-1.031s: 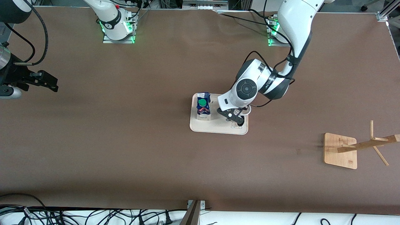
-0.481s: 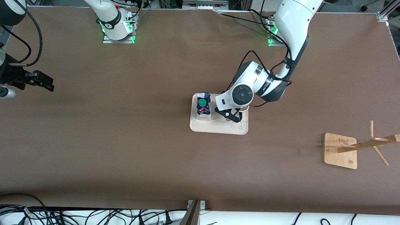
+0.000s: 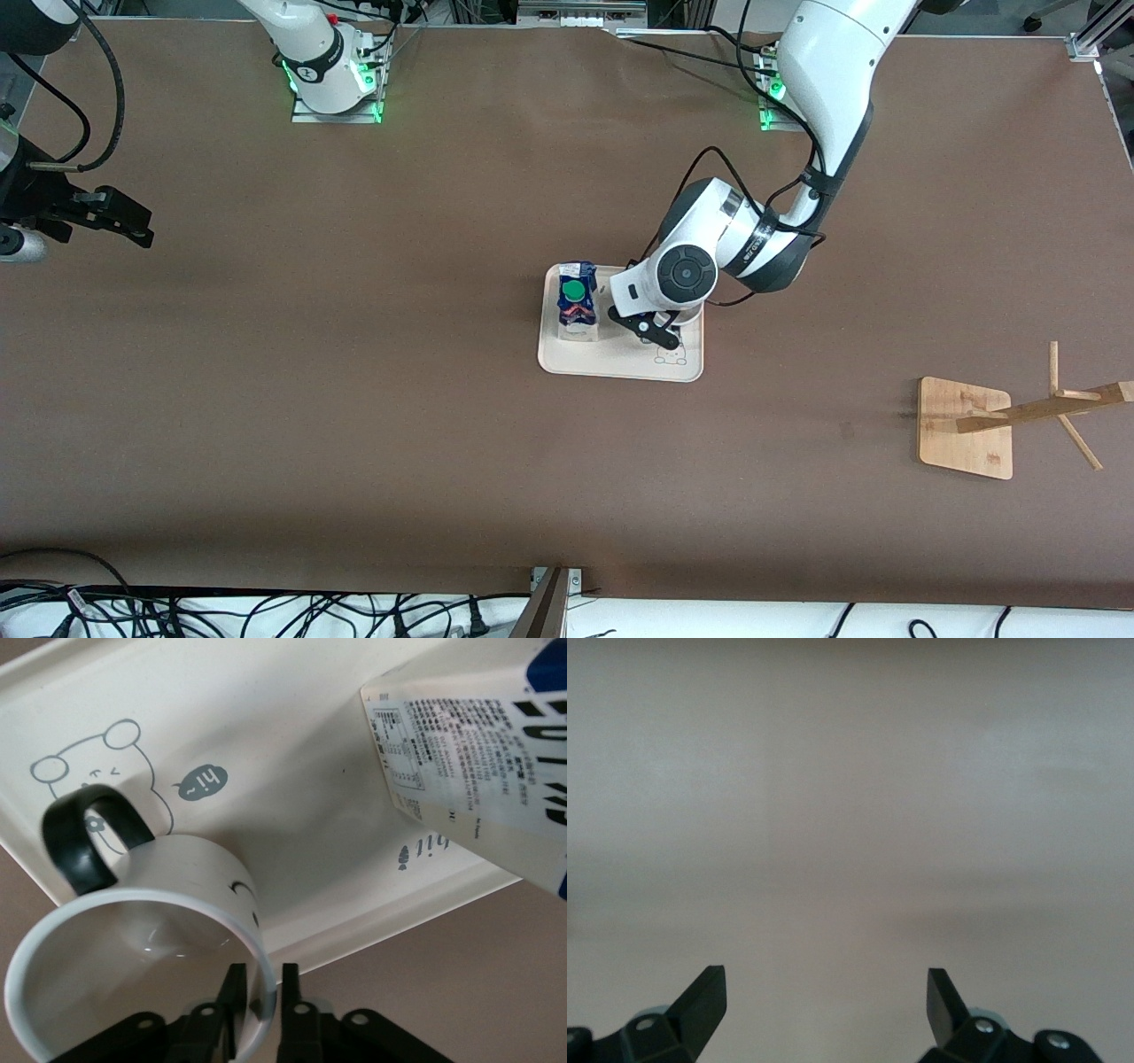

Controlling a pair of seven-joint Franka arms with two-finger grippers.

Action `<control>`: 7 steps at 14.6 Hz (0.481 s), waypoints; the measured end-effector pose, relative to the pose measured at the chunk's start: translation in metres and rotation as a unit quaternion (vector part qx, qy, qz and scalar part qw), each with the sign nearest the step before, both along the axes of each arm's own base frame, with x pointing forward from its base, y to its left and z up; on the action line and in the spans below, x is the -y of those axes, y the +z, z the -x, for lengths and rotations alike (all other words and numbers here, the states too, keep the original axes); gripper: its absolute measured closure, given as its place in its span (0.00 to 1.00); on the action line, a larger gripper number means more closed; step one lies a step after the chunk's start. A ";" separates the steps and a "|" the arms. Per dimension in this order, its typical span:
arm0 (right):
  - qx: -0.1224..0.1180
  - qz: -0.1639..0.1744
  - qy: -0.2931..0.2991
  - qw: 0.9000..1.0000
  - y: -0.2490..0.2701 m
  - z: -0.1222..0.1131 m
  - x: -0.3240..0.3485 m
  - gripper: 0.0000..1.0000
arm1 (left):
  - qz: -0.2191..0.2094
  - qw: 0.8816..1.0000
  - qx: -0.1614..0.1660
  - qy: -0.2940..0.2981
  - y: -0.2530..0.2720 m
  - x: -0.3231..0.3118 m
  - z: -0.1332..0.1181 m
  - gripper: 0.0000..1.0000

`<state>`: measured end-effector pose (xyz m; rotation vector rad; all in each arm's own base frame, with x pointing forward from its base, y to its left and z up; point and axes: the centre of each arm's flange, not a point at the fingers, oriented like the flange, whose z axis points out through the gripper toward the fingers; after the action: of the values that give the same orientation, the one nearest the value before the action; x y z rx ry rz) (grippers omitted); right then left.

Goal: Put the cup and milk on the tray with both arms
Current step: 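Lower the mug onto the tray beside the carton and release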

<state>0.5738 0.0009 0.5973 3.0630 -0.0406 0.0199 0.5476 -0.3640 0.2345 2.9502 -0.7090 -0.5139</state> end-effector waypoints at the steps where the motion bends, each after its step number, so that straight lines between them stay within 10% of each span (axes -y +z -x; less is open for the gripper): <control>1: 0.000 0.000 0.000 1.000 0.000 0.000 0.000 0.00 | 0.005 1.000 0.001 -0.011 0.000 0.000 -0.001 0.63; 7: -0.002 0.000 0.000 1.000 -0.001 0.000 -0.001 0.00 | 0.032 0.999 0.003 -0.025 0.003 0.001 -0.006 0.06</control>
<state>0.5734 0.0015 0.5958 3.0629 -0.0390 0.0134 0.5533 -0.3648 0.2379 2.8820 -0.7867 -0.4769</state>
